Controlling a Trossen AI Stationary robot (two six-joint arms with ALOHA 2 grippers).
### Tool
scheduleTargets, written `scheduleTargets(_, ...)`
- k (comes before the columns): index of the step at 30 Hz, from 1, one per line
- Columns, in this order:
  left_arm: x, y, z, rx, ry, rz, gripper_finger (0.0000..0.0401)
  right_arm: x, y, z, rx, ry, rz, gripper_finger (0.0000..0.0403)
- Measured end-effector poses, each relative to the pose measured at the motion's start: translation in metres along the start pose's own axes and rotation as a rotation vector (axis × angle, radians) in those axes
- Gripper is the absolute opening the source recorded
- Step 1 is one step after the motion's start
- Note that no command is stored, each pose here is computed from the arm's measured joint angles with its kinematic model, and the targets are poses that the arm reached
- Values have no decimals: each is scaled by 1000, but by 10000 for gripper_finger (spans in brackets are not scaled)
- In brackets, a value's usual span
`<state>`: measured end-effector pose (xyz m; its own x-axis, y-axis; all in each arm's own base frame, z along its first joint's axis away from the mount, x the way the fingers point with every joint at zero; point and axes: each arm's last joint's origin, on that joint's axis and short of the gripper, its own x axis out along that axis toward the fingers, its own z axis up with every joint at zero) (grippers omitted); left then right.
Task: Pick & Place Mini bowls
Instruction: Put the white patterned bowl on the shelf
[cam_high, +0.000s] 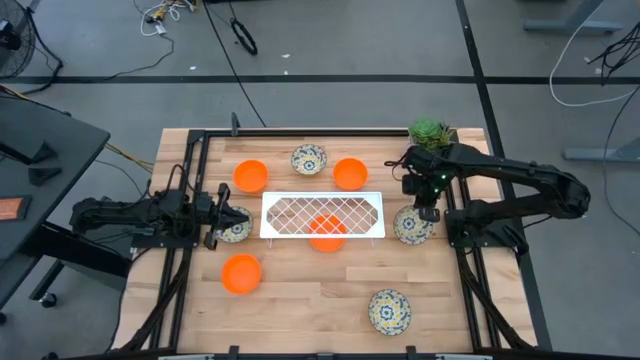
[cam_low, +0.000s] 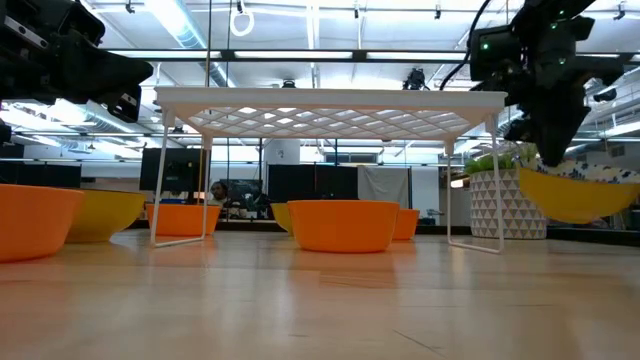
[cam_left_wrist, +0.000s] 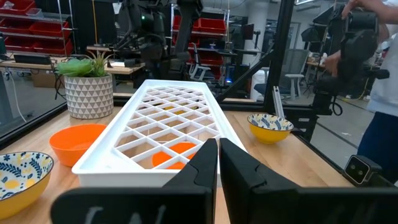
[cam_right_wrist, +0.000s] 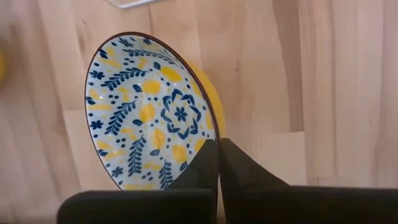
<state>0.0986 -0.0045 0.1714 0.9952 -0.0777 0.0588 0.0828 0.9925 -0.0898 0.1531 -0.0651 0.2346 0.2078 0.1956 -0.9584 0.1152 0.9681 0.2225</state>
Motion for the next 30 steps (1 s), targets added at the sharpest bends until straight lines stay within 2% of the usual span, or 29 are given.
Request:
scheduleTargets(19, 0, 0, 0, 0, 0, 0, 23, -64, 20, 6, 41, -58, 77, 0)
scheduleTargets(30, 0, 0, 0, 0, 0, 0, 23, -108, 32, 17, 100, -230, 142, 0)
